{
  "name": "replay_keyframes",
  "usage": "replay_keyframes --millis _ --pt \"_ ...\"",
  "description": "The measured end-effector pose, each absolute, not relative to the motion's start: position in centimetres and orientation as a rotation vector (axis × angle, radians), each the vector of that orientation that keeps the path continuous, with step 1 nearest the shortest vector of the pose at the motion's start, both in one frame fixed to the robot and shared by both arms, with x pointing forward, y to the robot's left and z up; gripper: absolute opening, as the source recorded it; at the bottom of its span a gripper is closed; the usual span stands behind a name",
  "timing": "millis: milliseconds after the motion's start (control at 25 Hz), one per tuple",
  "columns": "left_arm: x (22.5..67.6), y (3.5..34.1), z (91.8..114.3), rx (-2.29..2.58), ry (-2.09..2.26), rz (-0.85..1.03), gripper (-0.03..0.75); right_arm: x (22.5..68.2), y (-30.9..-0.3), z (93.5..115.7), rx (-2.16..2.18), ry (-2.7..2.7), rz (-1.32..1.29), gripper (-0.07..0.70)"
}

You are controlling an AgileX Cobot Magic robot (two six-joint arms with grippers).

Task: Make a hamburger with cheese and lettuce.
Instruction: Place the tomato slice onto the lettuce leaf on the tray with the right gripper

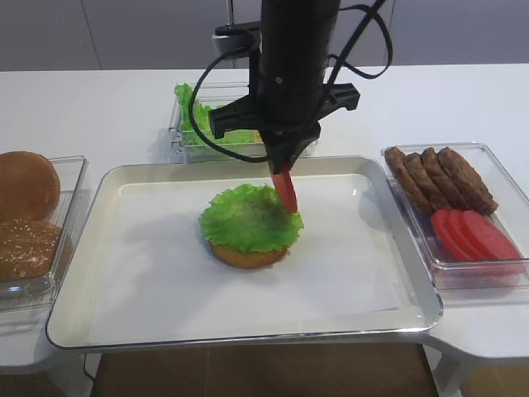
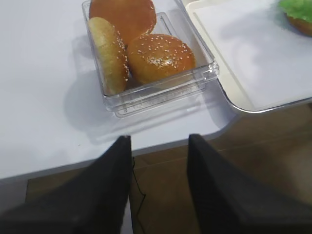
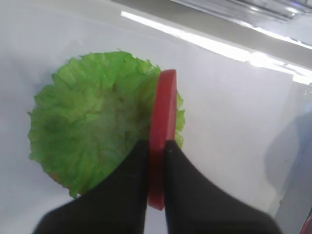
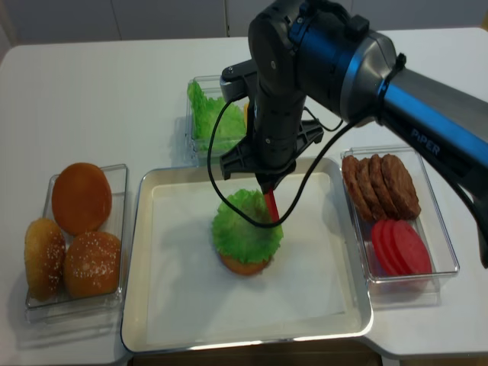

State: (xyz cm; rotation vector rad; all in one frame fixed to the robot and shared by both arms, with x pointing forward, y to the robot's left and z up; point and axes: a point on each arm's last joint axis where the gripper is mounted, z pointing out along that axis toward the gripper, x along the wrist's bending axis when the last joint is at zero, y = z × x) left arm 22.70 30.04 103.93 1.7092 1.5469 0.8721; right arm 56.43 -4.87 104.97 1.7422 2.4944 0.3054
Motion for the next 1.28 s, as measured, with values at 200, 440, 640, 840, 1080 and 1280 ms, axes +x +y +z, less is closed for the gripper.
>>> replay_keyframes --millis 200,440,640,840,1080,1280 --pt "22.7 30.0 103.9 1.709 1.547 0.872 0.288 56.3 -4.5 105.4 1.715 2.494 0.322 0.074" --pt "22.7 30.0 103.9 1.709 1.547 0.872 0.288 55.7 -3.7 105.5 1.697 2.501 0.326 0.074" --pt "22.7 30.0 103.9 1.709 1.547 0.872 0.288 55.9 -4.0 105.5 1.678 2.473 0.308 0.074" --pt "22.7 30.0 103.9 1.709 1.547 0.872 0.288 56.0 -4.0 105.5 1.671 2.467 0.304 0.074" --pt "22.7 30.0 103.9 1.709 1.547 0.872 0.288 56.0 -4.0 105.5 1.673 2.469 0.305 0.074" --pt "22.7 30.0 103.9 1.709 1.547 0.872 0.288 55.9 -3.9 105.5 1.68 2.478 0.311 0.074"
